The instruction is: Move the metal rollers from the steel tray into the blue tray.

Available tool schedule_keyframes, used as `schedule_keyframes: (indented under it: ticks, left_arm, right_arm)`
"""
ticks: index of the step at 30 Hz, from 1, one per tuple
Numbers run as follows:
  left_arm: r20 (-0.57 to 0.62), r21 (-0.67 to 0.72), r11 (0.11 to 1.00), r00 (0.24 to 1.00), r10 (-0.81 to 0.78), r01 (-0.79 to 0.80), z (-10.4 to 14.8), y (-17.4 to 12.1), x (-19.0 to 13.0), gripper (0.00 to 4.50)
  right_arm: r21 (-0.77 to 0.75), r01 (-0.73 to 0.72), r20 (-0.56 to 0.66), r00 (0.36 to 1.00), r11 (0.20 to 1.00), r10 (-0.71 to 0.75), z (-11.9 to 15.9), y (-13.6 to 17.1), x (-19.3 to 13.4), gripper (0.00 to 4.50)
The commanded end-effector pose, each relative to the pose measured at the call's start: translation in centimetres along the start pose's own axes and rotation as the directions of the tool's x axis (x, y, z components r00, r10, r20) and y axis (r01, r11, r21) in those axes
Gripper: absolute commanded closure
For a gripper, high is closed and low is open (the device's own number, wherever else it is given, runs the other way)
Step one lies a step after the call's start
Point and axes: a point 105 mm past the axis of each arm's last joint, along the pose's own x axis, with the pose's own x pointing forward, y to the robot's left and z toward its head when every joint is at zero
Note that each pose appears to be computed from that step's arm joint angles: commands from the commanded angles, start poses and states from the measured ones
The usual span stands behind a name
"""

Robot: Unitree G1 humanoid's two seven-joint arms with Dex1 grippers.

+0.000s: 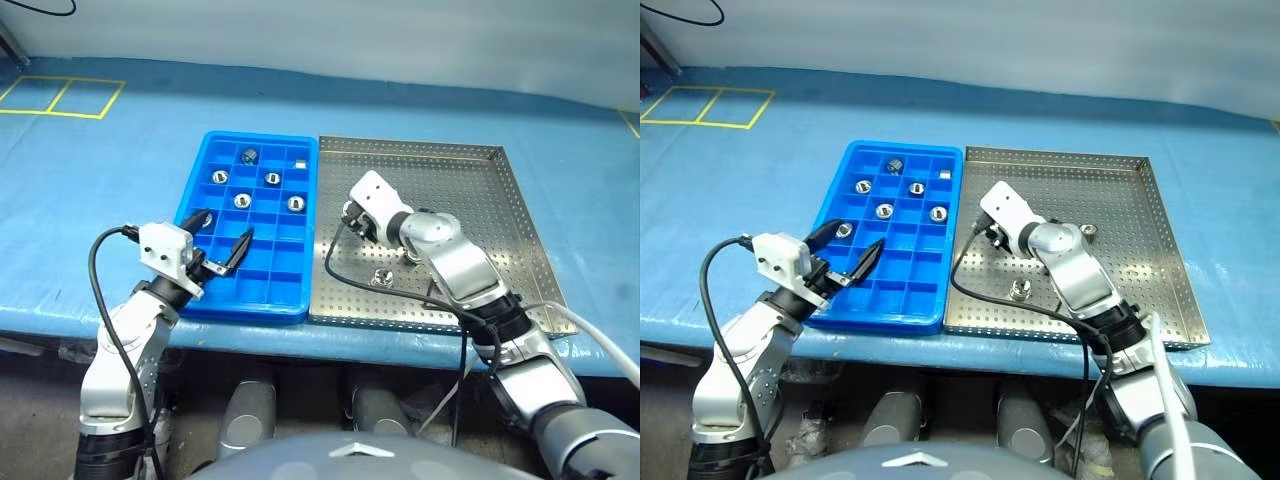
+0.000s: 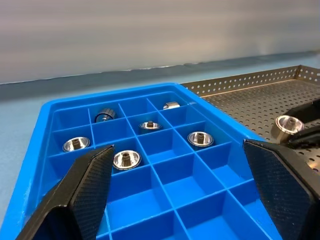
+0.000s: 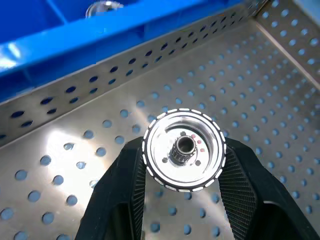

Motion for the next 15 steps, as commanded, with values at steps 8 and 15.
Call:
schedule_keyframes:
  ticks: [8, 15]
  left_arm:
    - [0.051, 0.034, 0.998, 0.997, 0.055, -0.057, 1.7, 0.1, -1.7, 0.0]
    - [0.036, 0.026, 0.993, 0.993, 0.112, -0.113, 1.5, 0.4, -3.2, 0.0]
  right_arm:
    - [0.038, -0.035, 0.267, 0.964, 0.999, 0.023, 8.7, 2.9, 2.1, 2.78]
    - [0.071, -0.139, 0.262, 0.958, 0.988, 0.116, 8.7, 5.9, 4.5, 2.78]
